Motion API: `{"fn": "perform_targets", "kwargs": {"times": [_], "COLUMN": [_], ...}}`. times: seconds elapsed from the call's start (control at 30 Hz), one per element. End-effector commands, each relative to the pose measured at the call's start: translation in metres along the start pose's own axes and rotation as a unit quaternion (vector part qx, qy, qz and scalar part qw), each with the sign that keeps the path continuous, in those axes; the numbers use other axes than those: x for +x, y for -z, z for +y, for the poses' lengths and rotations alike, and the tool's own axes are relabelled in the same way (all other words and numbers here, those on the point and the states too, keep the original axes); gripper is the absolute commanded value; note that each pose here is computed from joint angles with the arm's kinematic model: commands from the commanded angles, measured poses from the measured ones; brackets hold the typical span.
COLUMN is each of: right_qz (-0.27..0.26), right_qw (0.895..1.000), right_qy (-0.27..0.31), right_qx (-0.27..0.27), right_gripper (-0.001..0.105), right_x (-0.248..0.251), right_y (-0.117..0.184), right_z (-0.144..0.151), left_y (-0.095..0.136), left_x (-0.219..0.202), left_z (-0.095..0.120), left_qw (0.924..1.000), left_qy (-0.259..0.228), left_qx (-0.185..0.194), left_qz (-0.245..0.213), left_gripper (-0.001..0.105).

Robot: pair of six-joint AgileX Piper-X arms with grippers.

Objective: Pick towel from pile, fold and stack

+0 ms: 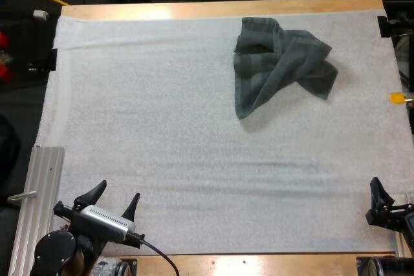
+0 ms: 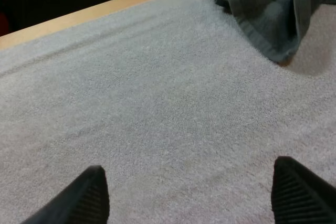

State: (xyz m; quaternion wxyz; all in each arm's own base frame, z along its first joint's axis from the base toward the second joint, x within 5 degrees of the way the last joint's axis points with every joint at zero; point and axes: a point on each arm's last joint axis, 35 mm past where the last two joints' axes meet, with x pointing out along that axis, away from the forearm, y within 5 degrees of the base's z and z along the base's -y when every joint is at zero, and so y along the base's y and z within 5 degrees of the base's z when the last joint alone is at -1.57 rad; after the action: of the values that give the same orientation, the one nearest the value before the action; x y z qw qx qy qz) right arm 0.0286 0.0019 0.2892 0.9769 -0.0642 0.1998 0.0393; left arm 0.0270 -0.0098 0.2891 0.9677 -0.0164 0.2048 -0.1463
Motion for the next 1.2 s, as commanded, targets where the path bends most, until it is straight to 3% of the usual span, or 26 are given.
{"fn": "perform_targets", "kwargs": {"times": [0.0, 0.27, 0.53, 0.8, 1.17], "right_qz": [-0.002, -0.039, -0.031, -0.037, -0.014], "right_qw": [1.000, 0.999, 0.996, 0.980, 0.964], "right_qy": [0.002, -0.001, -0.078, -0.197, -0.262], "right_qx": [-0.001, -0.005, -0.004, 0.001, 0.039], "right_gripper": [0.081, 0.076, 0.075, 0.075, 0.075], "right_x": [0.000, -0.027, -0.036, -0.035, 0.002], "right_y": [-0.003, -0.025, -0.062, -0.095, -0.123], "right_z": [-0.001, -0.001, -0.001, 0.002, -0.002], "left_y": [-0.002, -0.012, -0.043, -0.070, -0.078], "left_x": [0.002, -0.007, -0.028, -0.027, -0.021], "left_z": [0.001, -0.003, -0.011, -0.014, -0.016], "left_qw": [1.0000, 0.9993, 0.9957, 0.9923, 0.9902], "left_qy": [-0.004, 0.021, 0.071, 0.118, 0.138], "left_qx": [-0.003, -0.020, -0.019, -0.003, -0.005], "left_qz": [-0.003, -0.024, -0.057, -0.039, -0.022], "left_gripper": [0.062, 0.062, 0.062, 0.062, 0.062]}}
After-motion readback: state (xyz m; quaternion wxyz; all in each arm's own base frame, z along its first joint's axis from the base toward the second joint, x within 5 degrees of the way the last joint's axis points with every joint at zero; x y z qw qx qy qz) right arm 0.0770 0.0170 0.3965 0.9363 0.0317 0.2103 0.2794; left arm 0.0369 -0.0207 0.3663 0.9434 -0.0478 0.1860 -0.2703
